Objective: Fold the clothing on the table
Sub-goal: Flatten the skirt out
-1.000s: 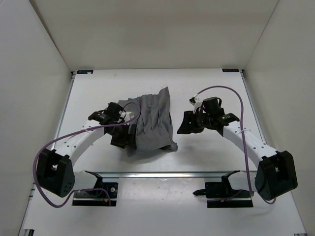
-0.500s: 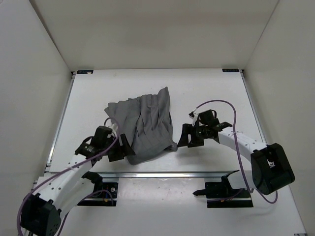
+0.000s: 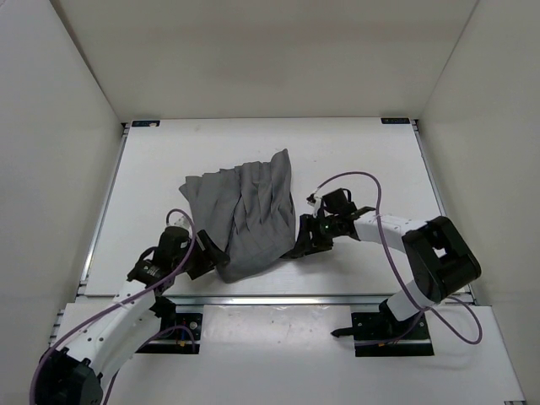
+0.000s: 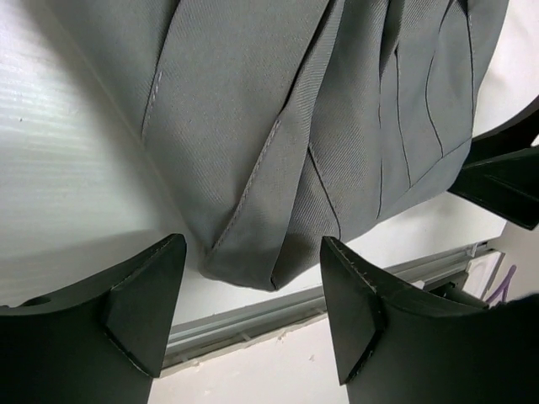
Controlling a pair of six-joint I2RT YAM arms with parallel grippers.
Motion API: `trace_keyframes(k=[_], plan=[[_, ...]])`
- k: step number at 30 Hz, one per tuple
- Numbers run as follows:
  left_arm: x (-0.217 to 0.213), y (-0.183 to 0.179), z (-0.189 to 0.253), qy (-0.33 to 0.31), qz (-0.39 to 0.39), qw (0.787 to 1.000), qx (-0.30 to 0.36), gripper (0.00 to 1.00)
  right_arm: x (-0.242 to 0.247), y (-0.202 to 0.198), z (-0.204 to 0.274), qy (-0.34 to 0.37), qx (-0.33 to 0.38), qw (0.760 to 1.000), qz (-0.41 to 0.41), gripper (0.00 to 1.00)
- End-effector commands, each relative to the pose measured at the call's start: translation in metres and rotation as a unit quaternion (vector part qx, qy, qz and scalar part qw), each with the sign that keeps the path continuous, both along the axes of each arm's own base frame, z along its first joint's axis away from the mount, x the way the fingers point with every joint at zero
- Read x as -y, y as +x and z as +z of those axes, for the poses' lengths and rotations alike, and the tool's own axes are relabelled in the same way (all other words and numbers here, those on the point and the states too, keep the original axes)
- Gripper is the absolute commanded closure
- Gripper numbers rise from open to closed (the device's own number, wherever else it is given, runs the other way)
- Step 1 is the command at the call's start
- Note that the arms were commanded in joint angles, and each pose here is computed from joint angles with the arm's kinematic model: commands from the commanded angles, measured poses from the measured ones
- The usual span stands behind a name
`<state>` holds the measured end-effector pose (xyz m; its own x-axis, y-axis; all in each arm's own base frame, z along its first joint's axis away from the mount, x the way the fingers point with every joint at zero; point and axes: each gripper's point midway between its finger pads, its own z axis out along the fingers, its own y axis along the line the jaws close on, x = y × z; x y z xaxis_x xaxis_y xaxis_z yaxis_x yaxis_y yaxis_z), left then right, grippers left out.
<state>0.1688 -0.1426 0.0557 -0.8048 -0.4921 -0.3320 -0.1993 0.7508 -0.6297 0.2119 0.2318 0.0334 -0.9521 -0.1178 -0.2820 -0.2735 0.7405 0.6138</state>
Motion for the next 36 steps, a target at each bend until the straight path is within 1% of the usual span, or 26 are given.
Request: trace_keyframes(k=[1, 3, 4, 6, 7, 8, 11, 15, 17, 18, 19, 20, 21, 22, 23, 25, 26, 27, 28, 30, 31, 32, 33, 34, 35, 36], plan=[[-0.001, 0.014, 0.004, 0.001, 0.015, 1.0, 0.023, 0.25, -0.007, 0.011, -0.003, 0.002, 0.013, 1.0, -0.002, 0.51], [-0.002, 0.015, 0.003, 0.008, 0.014, 1.0, 0.023, 0.25, -0.009, 0.011, -0.006, 0.0, 0.015, 1.0, 0.0, 0.57], [0.0, 0.015, 0.002, 0.01, 0.01, 1.0, 0.022, 0.25, -0.01, 0.015, -0.007, 0.001, 0.017, 1.0, -0.003, 0.62], [0.001, 0.015, 0.002, 0.012, 0.004, 1.0, 0.018, 0.25, -0.012, 0.018, -0.008, 0.004, 0.013, 1.0, -0.005, 0.82], [0.002, 0.016, 0.004, 0.015, -0.002, 1.0, 0.021, 0.25, -0.013, 0.02, -0.008, 0.003, 0.015, 1.0, -0.004, 0.99], [0.002, 0.016, 0.005, 0.016, -0.002, 1.0, 0.02, 0.24, -0.014, 0.025, -0.005, 0.002, 0.019, 1.0, -0.009, 1.0], [0.004, 0.012, 0.007, 0.015, -0.021, 1.0, 0.015, 0.24, -0.015, 0.032, -0.001, 0.002, 0.032, 0.999, -0.009, 1.0], [0.001, 0.007, 0.001, 0.037, -0.021, 0.999, 0.006, 0.23, -0.017, 0.045, 0.019, 0.019, 0.054, 0.998, -0.017, 1.0], [0.005, 0.005, -0.006, 0.019, -0.026, 0.999, -0.001, 0.25, -0.021, 0.053, 0.03, 0.029, 0.061, 0.997, -0.021, 1.0], [0.007, 0.004, -0.007, 0.012, -0.029, 0.999, -0.004, 0.3, -0.019, 0.052, 0.029, 0.025, 0.059, 0.998, -0.019, 0.99], [0.007, 0.005, -0.01, 0.012, -0.025, 1.0, -0.002, 0.34, -0.02, 0.056, 0.033, 0.023, 0.062, 0.998, -0.022, 1.0], [0.007, 0.007, -0.01, 0.016, -0.024, 1.0, 0.002, 0.35, -0.021, 0.057, 0.04, 0.027, 0.073, 0.997, -0.019, 1.0], [0.007, 0.008, -0.01, 0.022, -0.023, 0.999, 0.004, 0.38, -0.023, 0.057, 0.044, 0.028, 0.078, 0.996, -0.017, 1.0], [0.005, 0.008, -0.013, 0.025, -0.023, 0.999, 0.005, 0.48, -0.021, 0.059, 0.05, 0.033, 0.082, 0.996, -0.022, 1.0], [0.005, 0.009, -0.012, 0.024, -0.022, 0.999, 0.003, 0.56, -0.018, 0.062, 0.053, 0.033, 0.086, 0.995, -0.028, 1.0], [0.005, 0.017, -0.007, 0.016, -0.013, 1.0, 0.02, 0.89, -0.013, 0.063, 0.057, 0.035, 0.087, 0.995, -0.036, 1.0], [0.006, 0.019, -0.003, 0.013, -0.013, 1.0, 0.025, 1.0, -0.012, 0.065, 0.059, 0.037, 0.089, 0.995, -0.036, 1.0], [0.005, 0.021, -0.003, 0.016, -0.01, 0.999, 0.027, 1.0, -0.01, 0.069, 0.067, 0.041, 0.1, 0.993, -0.038, 1.0], [0.006, 0.026, 0.003, 0.018, -0.013, 0.999, 0.038, 1.0, -0.005, 0.069, 0.066, 0.037, 0.093, 0.994, -0.044, 1.0], [0.006, 0.036, 0.018, 0.026, -0.015, 0.998, 0.05, 1.0, 0.001, 0.076, 0.073, 0.037, 0.107, 0.992, -0.048, 1.0], [0.002, 0.034, 0.015, 0.042, -0.018, 0.998, 0.036, 1.0, 0.004, 0.076, 0.07, 0.032, 0.105, 0.993, -0.049, 1.0], [-0.001, 0.037, 0.02, 0.055, -0.016, 0.998, 0.034, 1.0, 0.006, 0.076, 0.068, 0.03, 0.103, 0.993, -0.05, 1.0], [-0.003, 0.043, 0.03, 0.062, -0.017, 0.997, 0.044, 1.0, 0.006, 0.07, 0.06, 0.025, 0.09, 0.995, -0.045, 0.98], [-0.008, 0.041, 0.027, 0.074, -0.019, 0.997, 0.032, 1.0, 0.007, 0.068, 0.055, 0.02, 0.079, 0.996, -0.047, 0.88], [-0.008, 0.044, 0.035, 0.073, -0.018, 0.996, 0.037, 1.0, 0.006, 0.064, 0.05, 0.022, 0.074, 0.996, -0.038, 0.77], [-0.008, 0.048, 0.042, 0.068, -0.013, 0.997, 0.042, 1.0, 0.004, 0.056, 0.043, 0.021, 0.065, 0.997, -0.03, 0.69]])
